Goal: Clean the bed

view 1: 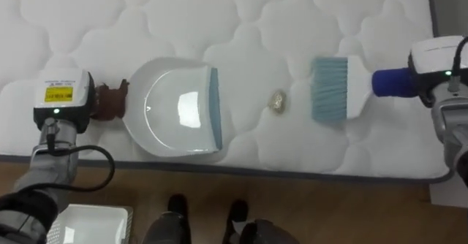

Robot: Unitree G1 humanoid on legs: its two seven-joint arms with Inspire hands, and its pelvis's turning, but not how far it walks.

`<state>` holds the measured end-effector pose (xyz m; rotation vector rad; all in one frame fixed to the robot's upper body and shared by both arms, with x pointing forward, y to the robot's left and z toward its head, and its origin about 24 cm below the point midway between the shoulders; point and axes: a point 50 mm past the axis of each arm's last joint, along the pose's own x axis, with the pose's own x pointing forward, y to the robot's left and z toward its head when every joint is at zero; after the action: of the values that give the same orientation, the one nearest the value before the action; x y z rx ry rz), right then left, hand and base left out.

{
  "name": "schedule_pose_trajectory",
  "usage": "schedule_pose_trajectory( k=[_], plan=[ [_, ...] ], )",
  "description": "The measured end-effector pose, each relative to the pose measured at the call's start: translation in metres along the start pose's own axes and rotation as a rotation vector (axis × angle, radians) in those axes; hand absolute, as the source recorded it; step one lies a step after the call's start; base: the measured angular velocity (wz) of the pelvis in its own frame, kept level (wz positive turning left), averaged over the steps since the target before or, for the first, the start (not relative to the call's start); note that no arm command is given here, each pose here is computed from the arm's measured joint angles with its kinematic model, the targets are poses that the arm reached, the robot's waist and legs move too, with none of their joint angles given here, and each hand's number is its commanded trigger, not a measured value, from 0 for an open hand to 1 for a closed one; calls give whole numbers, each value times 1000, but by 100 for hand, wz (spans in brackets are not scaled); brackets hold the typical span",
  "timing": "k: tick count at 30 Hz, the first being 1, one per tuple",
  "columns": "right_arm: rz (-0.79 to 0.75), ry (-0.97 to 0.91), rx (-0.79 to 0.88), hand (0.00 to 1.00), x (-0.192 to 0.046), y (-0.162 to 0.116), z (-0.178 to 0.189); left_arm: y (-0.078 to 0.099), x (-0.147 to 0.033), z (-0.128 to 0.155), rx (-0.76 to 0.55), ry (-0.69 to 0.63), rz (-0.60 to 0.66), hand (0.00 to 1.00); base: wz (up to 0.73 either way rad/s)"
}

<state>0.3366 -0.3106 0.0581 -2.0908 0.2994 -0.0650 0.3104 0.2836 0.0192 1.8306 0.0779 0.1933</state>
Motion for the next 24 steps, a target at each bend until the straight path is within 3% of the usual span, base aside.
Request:
schedule_pose_trajectory(
  k=[12, 24],
  plan=[
    [88, -91, -140, 100, -2, -3, 13, 5, 3, -5, -17, -8, -13, 100, -1],
    [151, -112, -145, 100, -8, 4, 22, 3, 4, -3, -52, -8, -53, 100, 1]
  ],
)
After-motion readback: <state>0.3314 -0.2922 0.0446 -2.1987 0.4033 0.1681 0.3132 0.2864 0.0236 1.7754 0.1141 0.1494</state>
